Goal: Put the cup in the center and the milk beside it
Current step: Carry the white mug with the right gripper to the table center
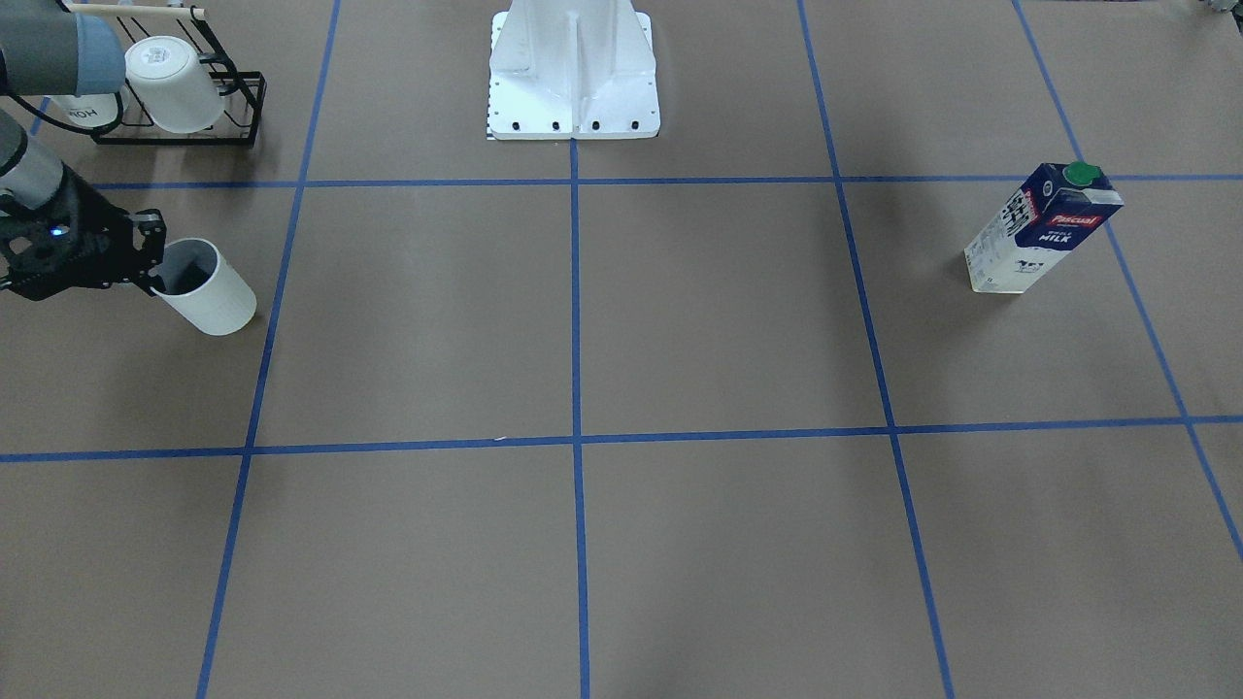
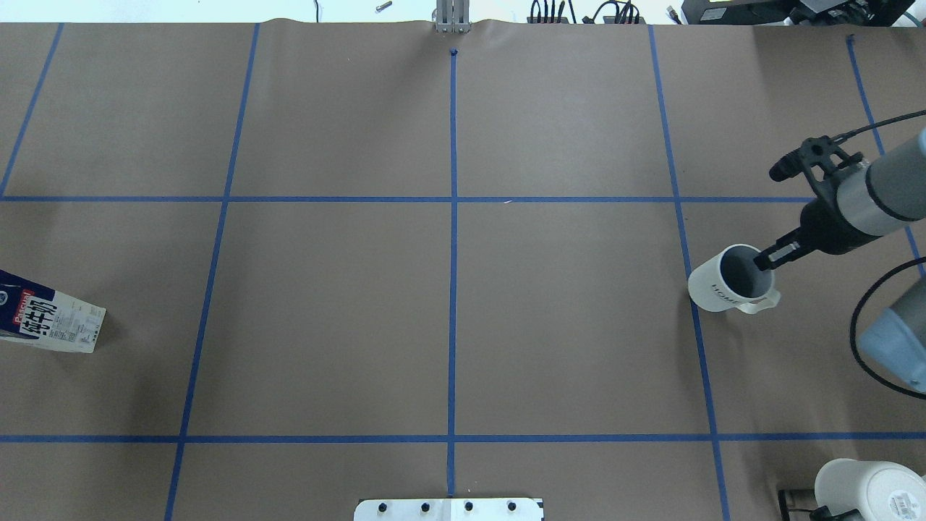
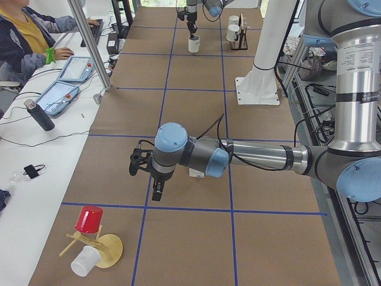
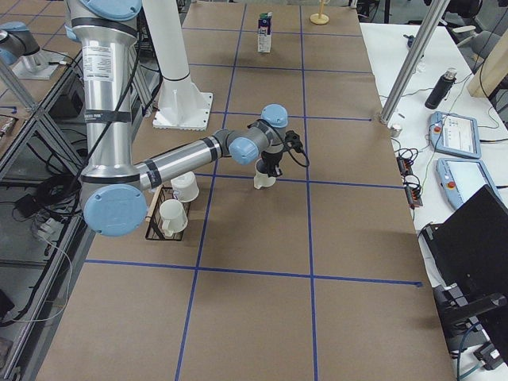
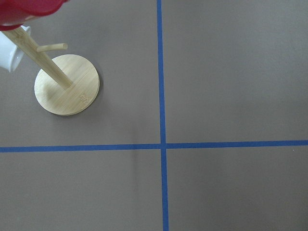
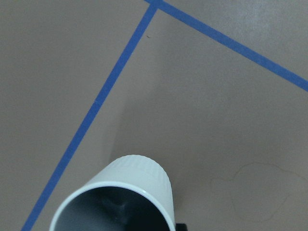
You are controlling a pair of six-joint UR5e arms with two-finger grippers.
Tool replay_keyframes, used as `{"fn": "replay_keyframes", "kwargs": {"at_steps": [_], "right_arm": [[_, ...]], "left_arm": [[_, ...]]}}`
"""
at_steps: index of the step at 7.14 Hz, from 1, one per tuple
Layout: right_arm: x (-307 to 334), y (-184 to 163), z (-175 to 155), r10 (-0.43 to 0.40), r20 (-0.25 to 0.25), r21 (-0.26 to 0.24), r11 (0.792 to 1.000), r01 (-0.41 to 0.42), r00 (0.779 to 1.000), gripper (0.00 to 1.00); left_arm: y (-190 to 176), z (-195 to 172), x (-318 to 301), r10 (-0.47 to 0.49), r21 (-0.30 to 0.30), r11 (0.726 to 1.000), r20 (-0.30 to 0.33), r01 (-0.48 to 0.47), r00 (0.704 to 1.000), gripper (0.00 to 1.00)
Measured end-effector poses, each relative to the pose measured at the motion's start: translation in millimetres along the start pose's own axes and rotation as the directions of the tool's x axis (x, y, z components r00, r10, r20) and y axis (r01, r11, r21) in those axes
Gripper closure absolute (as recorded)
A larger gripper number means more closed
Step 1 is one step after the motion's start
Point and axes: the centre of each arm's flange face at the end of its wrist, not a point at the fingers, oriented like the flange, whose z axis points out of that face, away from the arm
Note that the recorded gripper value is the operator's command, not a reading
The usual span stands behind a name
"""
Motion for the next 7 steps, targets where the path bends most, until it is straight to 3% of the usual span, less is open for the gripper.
{"fn": "replay_keyframes", "kwargs": {"at_steps": [1, 4, 7], "right_arm": [[-56.5, -28.0, 11.8, 0.025, 0.015, 0.008, 1.000, -0.026, 1.000, 1.00], [-236.1, -116.3, 15.3, 0.122, -0.002, 0.015, 0.992, -0.122, 0.993, 1.00], [-327.8, -167.7, 42.7, 0.187, -0.024, 0.030, 0.982, -0.187, 0.982, 1.00]], "left_arm": [[0.5, 0.6, -0.6, -0.001, -0.001, 1.000, 0.000, 0.001, 1.000, 0.01], [2.0, -0.4, 0.0, -0.001, -0.001, 1.000, 0.000, 0.001, 1.000, 0.01], [3.3, -0.5, 0.0, -0.001, -0.001, 1.000, -0.001, 0.001, 1.000, 0.01]]}}
